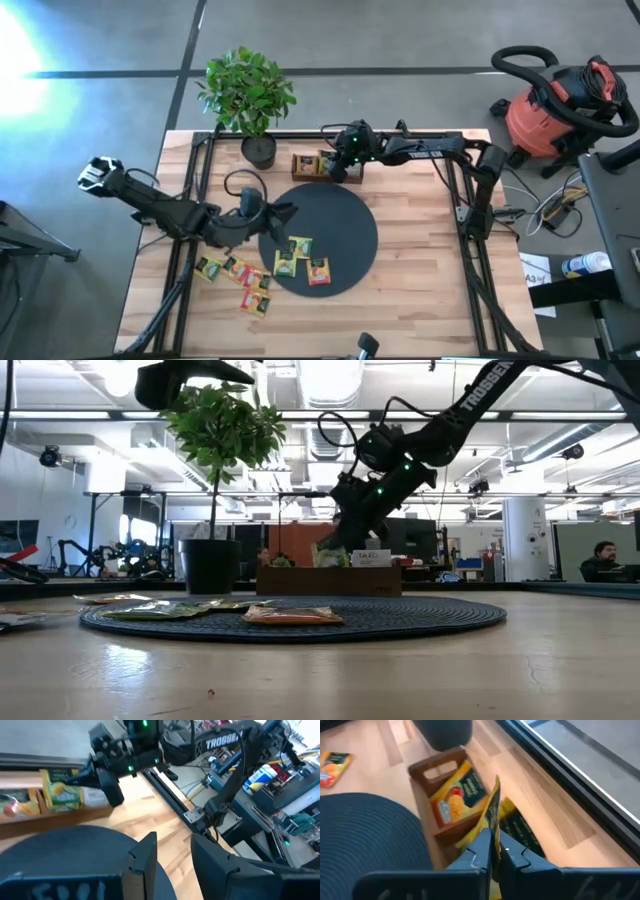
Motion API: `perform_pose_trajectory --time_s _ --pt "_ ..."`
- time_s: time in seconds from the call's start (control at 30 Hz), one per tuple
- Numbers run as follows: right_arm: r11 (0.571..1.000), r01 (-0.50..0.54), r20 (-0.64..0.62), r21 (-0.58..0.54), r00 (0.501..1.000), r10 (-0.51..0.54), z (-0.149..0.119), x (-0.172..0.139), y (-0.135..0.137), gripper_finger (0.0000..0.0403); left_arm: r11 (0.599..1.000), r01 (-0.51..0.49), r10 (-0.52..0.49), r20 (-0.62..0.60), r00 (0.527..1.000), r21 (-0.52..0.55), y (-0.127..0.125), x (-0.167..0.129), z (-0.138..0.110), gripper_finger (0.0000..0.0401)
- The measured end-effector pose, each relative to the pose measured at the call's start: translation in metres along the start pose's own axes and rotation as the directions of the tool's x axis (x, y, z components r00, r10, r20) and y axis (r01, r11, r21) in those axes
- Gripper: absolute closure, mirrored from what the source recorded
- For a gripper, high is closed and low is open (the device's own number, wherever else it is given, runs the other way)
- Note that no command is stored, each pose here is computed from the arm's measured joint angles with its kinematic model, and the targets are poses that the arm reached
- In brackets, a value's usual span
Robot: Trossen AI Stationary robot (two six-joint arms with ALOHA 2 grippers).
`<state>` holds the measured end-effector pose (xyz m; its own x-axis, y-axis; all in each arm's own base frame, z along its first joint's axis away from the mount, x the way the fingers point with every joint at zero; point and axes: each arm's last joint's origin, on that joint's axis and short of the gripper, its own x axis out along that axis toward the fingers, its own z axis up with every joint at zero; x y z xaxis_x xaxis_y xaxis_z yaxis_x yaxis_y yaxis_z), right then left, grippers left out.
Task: Pick & Place Tea
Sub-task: Put the yellow tea bag into the middle slot of the wooden organizer, then put the orange tea bag into the left slot of the wooden organizer
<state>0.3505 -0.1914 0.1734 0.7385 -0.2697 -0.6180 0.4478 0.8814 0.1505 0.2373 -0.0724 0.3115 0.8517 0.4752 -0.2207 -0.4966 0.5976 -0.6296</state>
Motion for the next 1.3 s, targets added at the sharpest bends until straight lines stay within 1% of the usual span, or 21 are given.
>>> perform_pose_trajectory --time_s 0.1,0.17,0.3,0.37,0.47,0.6,0.73,0.83,0.9,0.97,1.0,1.07,1.1,1.13,1.2,1.3 --pt "1.0 0.005 -0.029 0.018 1.0 -0.005 -0.006 0.005 -0.003 0.0394 1.0 -0.008 0.008 0.012 1.0 -0.008 0.009 -0.003 0.004 0.0307" --pt "1.0 -0.015 -0.043 0.022 0.999 0.016 -0.009 0.009 -0.004 0.0392 1.0 -0.014 0.015 0.018 1.0 -0.014 0.015 -0.004 0.006 0.0307" --pt "0.999 -0.028 -0.078 0.028 0.997 0.03 -0.017 0.018 -0.004 0.0373 0.999 -0.017 0.018 0.021 1.0 -0.035 0.024 -0.006 0.008 0.0307" --pt "0.999 -0.042 -0.084 0.029 0.995 0.045 -0.019 0.02 -0.003 0.0354 0.999 -0.013 0.014 0.019 1.0 -0.046 0.027 -0.007 0.009 0.0307" --pt "0.997 -0.068 -0.104 0.022 0.992 0.07 -0.019 0.018 -0.002 0.0316 0.999 -0.001 0.0 -0.006 1.0 -0.054 0.03 -0.007 0.009 0.0307" --pt "0.997 -0.077 -0.122 0.002 0.99 0.076 -0.016 0.009 0.0 0.0259 0.998 0.029 -0.033 -0.085 0.996 -0.047 0.035 -0.004 0.004 0.0307" --pt "0.995 -0.083 -0.108 -0.057 0.991 0.077 -0.005 -0.009 0.003 0.022 0.998 0.016 -0.025 -0.147 0.989 -0.065 0.046 0.001 -0.007 0.0307" --pt "0.99 -0.09 -0.102 -0.107 0.992 0.079 0.005 -0.028 0.007 0.0204 0.998 0.0 -0.014 -0.208 0.978 -0.069 0.058 0.003 -0.017 0.0307" --pt "0.982 -0.116 -0.106 -0.149 0.989 0.101 0.01 -0.044 0.013 0.0201 0.997 0.003 -0.022 -0.268 0.963 -0.071 0.065 0.004 -0.025 0.0307" --pt "0.962 -0.2 -0.136 -0.185 0.975 0.177 0.012 -0.059 0.024 0.02 0.996 0.026 -0.052 -0.316 0.947 -0.084 0.069 0.006 -0.034 0.0307" --pt "0.945 -0.268 -0.163 -0.19 0.957 0.238 0.011 -0.065 0.032 0.02 0.994 0.066 -0.092 -0.336 0.937 -0.089 0.069 0.009 -0.038 0.0307" --pt "0.893 -0.415 -0.252 -0.172 0.895 0.367 0.003 -0.071 0.05 0.0202 0.982 0.171 -0.189 -0.373 0.908 -0.08 0.066 0.014 -0.047 0.0307" --pt "0.875 -0.459 -0.29 -0.156 0.868 0.404 -0.002 -0.072 0.059 0.0202 0.972 0.22 -0.233 -0.395 0.889 -0.077 0.064 0.018 -0.052 0.0307" --pt "0.866 -0.482 -0.325 -0.133 0.847 0.421 -0.008 -0.072 0.07 0.0202 0.966 0.248 -0.255 -0.422 0.87 -0.073 0.064 0.022 -0.059 0.0307" --pt "0.856 -0.508 -0.361 -0.099 0.82 0.444 -0.016 -0.069 0.089 0.0202 0.965 0.256 -0.253 -0.498 0.83 -0.063 0.067 0.031 -0.076 0.0307" --pt "0.841 -0.537 -0.394 -0.06 0.787 0.475 -0.029 -0.061 0.115 0.0202 0.963 0.261 -0.249 -0.616 0.747 -0.073 0.067 0.047 -0.101 0.0307"
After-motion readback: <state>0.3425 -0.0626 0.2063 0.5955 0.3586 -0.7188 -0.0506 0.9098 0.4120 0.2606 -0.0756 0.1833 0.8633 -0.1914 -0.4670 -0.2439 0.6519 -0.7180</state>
